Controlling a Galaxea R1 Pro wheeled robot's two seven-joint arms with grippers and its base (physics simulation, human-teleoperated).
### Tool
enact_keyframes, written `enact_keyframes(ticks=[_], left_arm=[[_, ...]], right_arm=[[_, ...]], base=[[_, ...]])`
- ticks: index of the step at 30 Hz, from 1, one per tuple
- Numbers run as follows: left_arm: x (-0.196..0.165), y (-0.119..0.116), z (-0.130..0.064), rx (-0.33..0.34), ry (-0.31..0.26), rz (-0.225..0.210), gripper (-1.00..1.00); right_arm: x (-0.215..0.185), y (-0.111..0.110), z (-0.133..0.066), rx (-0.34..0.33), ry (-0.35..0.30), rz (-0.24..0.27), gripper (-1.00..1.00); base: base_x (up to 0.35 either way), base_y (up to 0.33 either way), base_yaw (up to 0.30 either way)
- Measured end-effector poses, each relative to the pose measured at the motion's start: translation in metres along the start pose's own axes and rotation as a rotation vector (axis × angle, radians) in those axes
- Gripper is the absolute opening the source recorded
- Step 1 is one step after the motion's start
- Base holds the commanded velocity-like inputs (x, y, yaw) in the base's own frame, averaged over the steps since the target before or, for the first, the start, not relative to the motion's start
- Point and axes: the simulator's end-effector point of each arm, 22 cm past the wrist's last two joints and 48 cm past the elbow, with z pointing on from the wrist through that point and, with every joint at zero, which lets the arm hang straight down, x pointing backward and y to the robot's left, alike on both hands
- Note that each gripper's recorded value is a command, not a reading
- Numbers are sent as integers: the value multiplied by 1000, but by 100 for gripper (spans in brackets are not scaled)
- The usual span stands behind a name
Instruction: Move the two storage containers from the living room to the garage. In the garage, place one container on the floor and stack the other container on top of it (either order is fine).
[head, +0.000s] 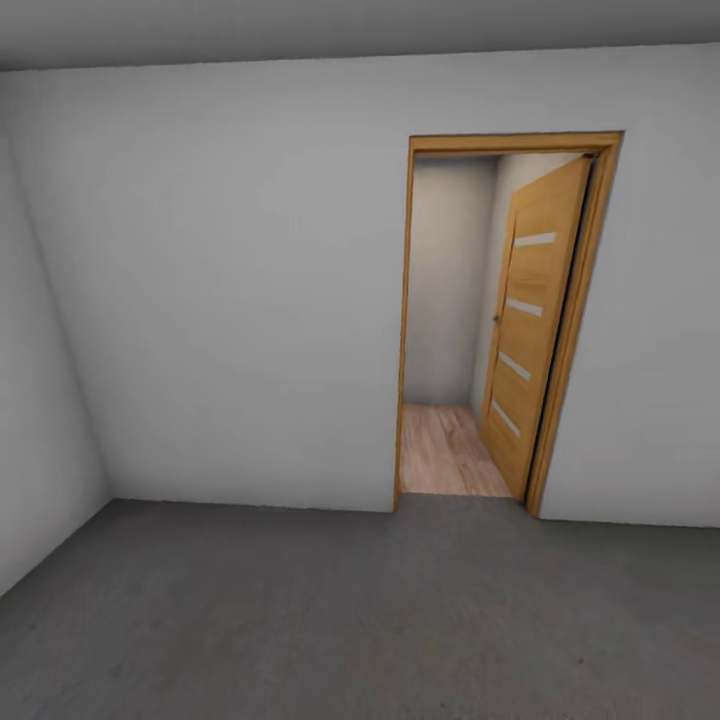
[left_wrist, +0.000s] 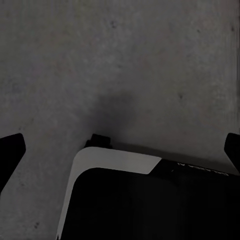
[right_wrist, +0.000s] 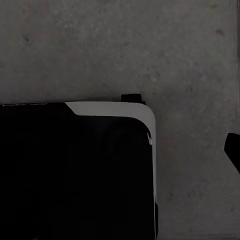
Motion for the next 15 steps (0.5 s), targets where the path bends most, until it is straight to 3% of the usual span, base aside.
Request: enact_keyframes(ticks=[15], left_arm=[[2, -5, 0, 11, 7, 7, 100]], right_arm=[[0, 0, 0, -2, 1, 1, 100]], base=[[0, 0, -300]])
